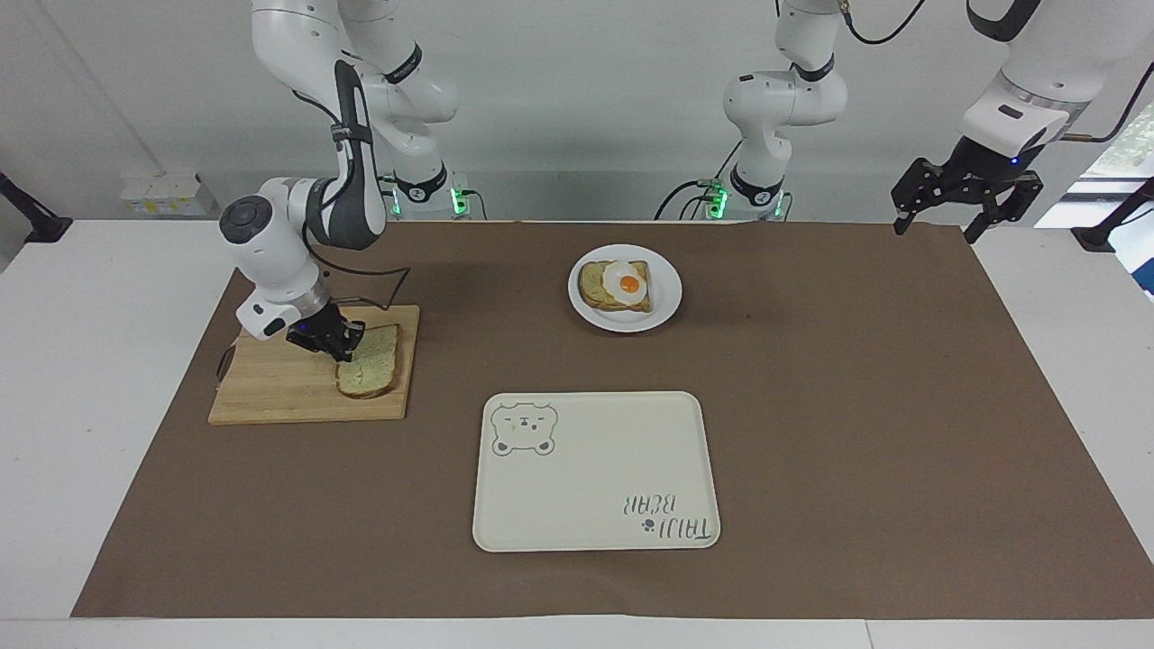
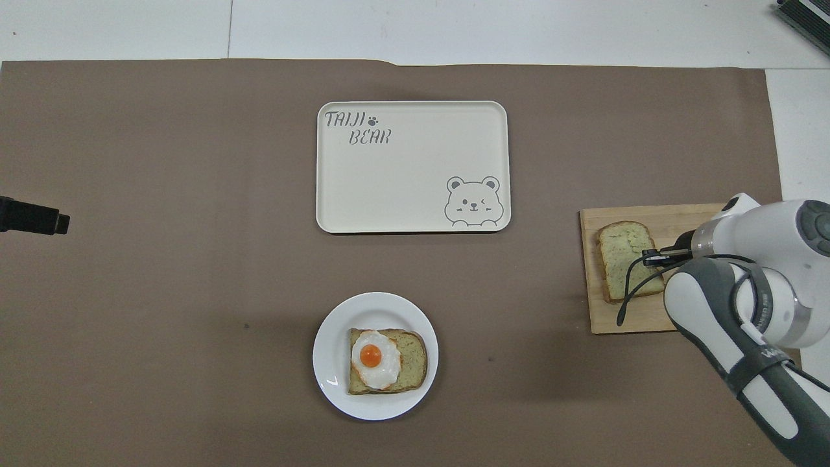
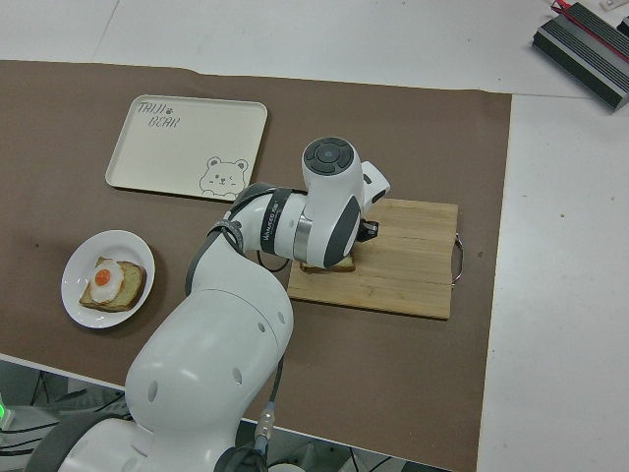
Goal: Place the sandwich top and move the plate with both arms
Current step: 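Reach the right gripper to the bread slice on the wooden board, then grasp the bread slice edge with the right gripper and lift it, then carry the bread slice with the right gripper over the egg toast, then lower the bread onto the egg toast and open the right gripper, then retract the right gripper while the left gripper reaches toward the plate, then move the left gripper to the plate rim nearest the robot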
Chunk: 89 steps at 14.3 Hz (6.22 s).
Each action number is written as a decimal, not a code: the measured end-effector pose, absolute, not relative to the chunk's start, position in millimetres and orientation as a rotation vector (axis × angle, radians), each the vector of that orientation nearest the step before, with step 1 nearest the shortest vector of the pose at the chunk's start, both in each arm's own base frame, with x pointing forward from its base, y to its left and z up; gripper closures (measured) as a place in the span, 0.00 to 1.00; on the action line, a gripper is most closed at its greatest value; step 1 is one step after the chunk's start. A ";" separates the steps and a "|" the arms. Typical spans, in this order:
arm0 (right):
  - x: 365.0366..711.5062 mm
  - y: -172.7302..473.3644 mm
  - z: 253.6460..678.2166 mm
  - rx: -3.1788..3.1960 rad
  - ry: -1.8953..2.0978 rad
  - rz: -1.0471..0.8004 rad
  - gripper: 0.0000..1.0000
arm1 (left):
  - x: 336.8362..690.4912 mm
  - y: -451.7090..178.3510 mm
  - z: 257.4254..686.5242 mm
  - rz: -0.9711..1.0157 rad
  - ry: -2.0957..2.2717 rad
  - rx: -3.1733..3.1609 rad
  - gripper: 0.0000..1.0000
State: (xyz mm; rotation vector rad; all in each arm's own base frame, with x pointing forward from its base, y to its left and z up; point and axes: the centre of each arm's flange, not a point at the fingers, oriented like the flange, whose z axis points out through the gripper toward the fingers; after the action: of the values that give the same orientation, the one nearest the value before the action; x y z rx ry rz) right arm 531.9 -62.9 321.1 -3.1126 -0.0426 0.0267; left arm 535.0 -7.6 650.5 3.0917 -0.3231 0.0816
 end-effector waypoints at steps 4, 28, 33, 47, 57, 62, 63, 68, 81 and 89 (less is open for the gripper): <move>538.6 -63.2 352.6 -3.099 -0.040 0.073 0.93 | 535.0 -7.6 650.5 0.082 -0.323 3.092 0.00; 517.5 125.7 432.1 -2.763 -0.181 0.124 0.93 | 535.0 -7.9 650.5 0.082 -0.324 3.092 0.00; 482.2 221.2 418.3 -2.727 -0.171 0.199 0.93 | 535.0 -17.0 650.8 0.085 -0.349 3.089 0.00; 405.4 346.6 328.2 -2.737 0.084 0.248 0.69 | 541.5 -16.9 655.2 0.173 -0.347 3.090 0.00; 521.4 209.2 440.3 -2.848 0.180 0.104 0.00 | 532.2 -17.6 650.2 0.060 -0.351 3.087 0.00; 554.5 130.8 473.0 -2.990 0.100 0.021 0.00 | 526.4 -28.9 642.8 0.039 -0.336 2.964 0.00; 558.8 114.1 480.2 -3.021 0.051 0.018 0.00 | 524.9 -32.7 637.0 0.023 -0.329 2.924 0.00; 569.3 24.4 536.4 -3.144 -0.150 0.039 0.00 | 523.9 -46.8 579.5 -0.006 -0.239 2.752 0.00; 544.8 -18.9 625.0 -3.139 -0.057 0.192 0.00 | 454.2 -106.4 404.6 0.028 -0.104 2.583 0.04; 545.0 -15.4 624.8 -3.139 -0.067 0.193 0.00 | 389.1 -136.3 313.4 0.047 -0.037 2.464 0.17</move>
State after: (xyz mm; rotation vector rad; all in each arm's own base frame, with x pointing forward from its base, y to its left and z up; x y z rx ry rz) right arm 545.0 -15.4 624.8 -3.1385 -0.0670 0.1929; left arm 389.1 -136.3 313.4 2.4645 -0.0367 0.0468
